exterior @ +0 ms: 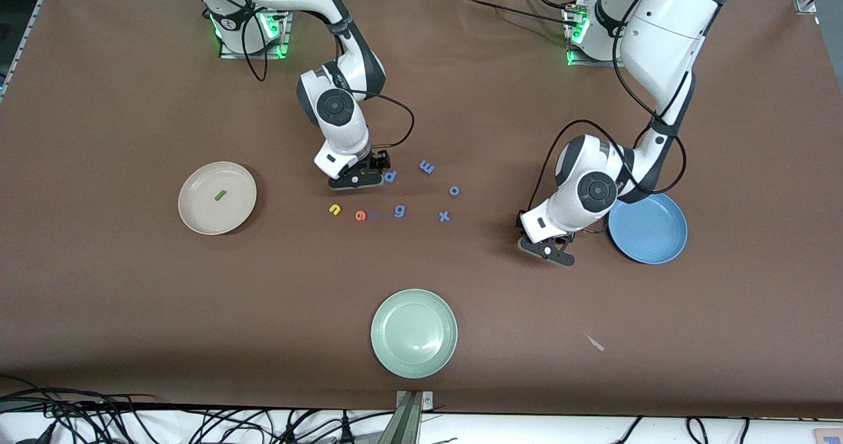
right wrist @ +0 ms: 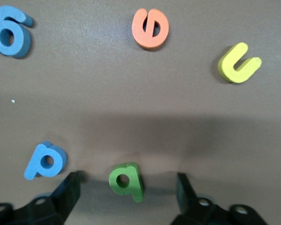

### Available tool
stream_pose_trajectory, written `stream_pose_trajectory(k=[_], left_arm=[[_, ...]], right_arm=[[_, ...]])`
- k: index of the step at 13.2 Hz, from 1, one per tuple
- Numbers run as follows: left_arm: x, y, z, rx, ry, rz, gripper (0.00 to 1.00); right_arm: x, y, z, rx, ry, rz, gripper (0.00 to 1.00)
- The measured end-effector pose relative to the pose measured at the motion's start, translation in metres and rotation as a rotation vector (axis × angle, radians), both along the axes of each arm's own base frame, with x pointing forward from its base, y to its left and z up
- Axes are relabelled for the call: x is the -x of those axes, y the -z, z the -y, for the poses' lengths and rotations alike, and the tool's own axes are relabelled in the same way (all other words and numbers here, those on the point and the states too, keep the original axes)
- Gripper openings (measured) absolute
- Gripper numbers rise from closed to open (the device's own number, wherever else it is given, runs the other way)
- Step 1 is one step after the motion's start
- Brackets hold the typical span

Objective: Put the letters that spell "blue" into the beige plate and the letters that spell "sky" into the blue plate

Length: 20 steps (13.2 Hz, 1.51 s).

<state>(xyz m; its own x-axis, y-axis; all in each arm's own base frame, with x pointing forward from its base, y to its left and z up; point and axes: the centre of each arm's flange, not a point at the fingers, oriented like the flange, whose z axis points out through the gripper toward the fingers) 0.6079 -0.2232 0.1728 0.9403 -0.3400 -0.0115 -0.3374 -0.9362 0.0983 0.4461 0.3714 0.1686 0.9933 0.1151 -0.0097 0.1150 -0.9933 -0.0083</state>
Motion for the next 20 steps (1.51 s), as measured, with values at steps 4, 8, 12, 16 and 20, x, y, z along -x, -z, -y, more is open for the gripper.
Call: stream_pose_trajectory(k=[4,8,12,16,20], left_arm=[[-0.003,-0.001,-0.001,0.000,0.001,0.005,0.28],[-0.003,-0.001,-0.001,0.000,0.001,0.005,0.28],[-0.005,-0.003,-0.001,0.002,0.001,0.010,0.28],[-0.015,-0.030,-0.015,-0.008,-0.018,-0.006,0.28],[-0.022,-0.077,-0.095,-0.022,-0.014,-0.054,0.28]], right_arm=[[-0.001,-0.004,-0.001,-0.011,0.001,0.015,0.63],[-0.002,-0.005,-0.001,-0.013,0.001,0.018,0.51],[-0.003,-0.009,-0.003,-0.019,-0.022,0.024,0.29],[-0.005,-0.009,0.001,-0.011,-0.049,0.012,0.27],[-0.053,-0.059,0.070,0.039,-0.118,-0.107,0.27]])
